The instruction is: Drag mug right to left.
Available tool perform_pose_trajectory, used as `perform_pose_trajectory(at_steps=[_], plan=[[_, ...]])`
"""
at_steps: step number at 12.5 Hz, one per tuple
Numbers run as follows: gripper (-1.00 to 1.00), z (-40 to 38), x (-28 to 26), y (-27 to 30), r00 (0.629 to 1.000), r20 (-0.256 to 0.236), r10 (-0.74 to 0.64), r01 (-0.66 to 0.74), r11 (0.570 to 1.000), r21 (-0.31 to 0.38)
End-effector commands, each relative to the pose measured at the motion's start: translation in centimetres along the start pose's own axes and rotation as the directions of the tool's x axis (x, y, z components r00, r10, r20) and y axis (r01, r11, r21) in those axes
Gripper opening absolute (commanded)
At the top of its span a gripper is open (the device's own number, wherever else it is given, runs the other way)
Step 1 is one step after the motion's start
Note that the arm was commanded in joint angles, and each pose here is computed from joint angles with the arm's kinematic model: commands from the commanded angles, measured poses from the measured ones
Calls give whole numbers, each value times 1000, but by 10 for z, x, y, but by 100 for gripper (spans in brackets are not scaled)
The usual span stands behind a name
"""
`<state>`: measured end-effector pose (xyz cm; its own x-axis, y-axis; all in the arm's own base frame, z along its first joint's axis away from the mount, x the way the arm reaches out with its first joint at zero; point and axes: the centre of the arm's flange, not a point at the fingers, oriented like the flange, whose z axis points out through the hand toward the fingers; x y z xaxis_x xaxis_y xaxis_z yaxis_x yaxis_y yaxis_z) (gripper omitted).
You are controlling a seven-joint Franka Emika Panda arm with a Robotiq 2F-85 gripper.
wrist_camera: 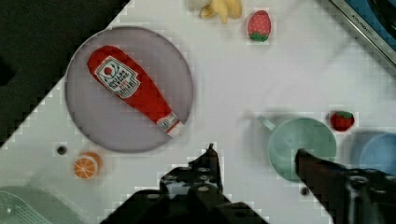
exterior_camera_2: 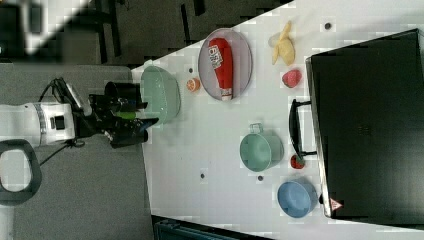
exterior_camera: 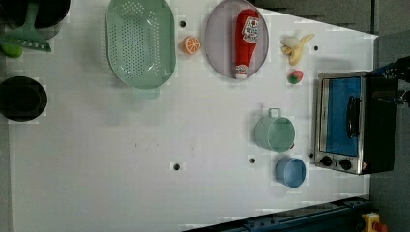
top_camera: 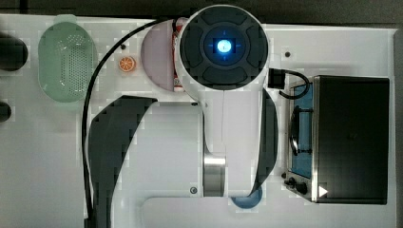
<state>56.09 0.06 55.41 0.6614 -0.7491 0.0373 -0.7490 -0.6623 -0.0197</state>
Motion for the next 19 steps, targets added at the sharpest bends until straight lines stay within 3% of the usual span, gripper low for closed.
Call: perform_pose_trajectory(at_steps=[1, 3, 8, 11, 13, 17, 19], plan=[[58, -16, -6, 72, 997, 74, -3, 6, 1000, -29], [99, -5, -8, 71, 996, 90, -7, 11, 999, -44], [100, 69, -9, 69, 986, 162, -33, 50, 993, -104], [100, 123, -6, 62, 968, 184, -169, 188, 978, -91], [100, 162, -8, 59, 918, 204, -340, 359, 931, -68], [100, 233, -18, 61, 754, 220, -619, 640, 767, -35], [100, 264, -26, 63, 732, 198, -652, 670, 742, -34]])
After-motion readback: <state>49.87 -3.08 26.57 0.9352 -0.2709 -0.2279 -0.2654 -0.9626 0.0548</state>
